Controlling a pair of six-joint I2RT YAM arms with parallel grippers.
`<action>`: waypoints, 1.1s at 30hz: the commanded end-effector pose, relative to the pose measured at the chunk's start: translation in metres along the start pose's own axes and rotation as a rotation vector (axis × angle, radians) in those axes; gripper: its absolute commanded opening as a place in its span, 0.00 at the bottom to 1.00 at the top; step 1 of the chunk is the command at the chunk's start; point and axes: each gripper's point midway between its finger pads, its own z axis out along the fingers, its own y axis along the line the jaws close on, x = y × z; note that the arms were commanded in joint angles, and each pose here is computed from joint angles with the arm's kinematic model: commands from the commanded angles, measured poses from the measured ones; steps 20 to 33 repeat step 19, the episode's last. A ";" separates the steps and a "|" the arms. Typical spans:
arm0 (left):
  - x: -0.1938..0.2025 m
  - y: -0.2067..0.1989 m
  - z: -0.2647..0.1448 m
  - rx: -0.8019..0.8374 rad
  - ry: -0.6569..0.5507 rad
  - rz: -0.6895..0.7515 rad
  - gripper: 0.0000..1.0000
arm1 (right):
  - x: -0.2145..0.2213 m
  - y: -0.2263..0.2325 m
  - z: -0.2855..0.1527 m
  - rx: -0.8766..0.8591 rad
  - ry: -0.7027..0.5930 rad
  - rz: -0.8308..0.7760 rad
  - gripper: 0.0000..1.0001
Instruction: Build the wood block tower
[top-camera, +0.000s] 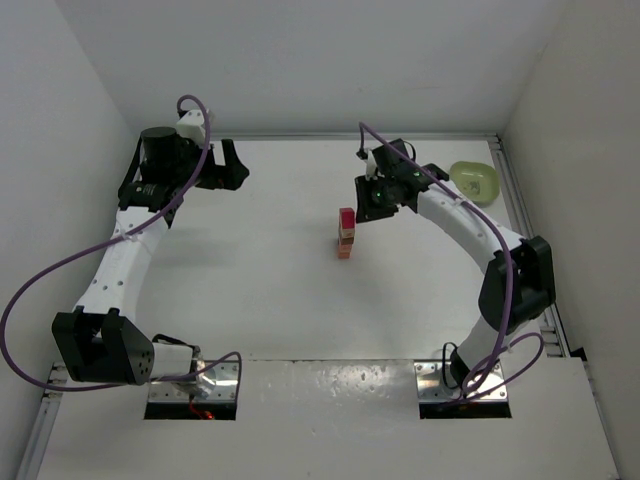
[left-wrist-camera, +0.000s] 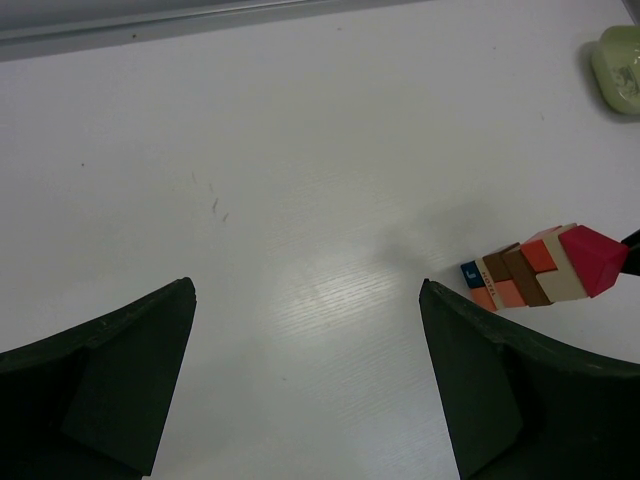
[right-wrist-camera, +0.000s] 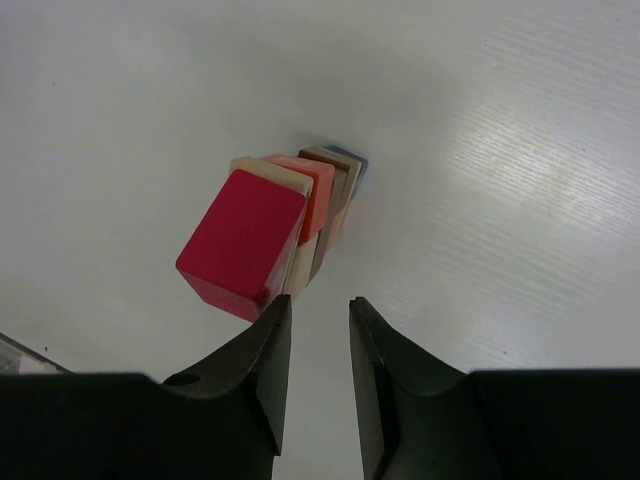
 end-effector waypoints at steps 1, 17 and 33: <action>-0.018 -0.004 -0.004 0.016 -0.046 0.014 1.00 | -0.014 -0.008 -0.017 0.045 -0.069 -0.013 0.30; 0.044 0.026 0.008 -0.094 0.183 0.068 1.00 | 0.020 -0.120 -0.052 0.160 -0.133 0.003 0.88; 0.051 0.032 0.006 -0.136 0.195 0.045 1.00 | 0.029 -0.127 -0.054 0.158 -0.133 0.009 0.98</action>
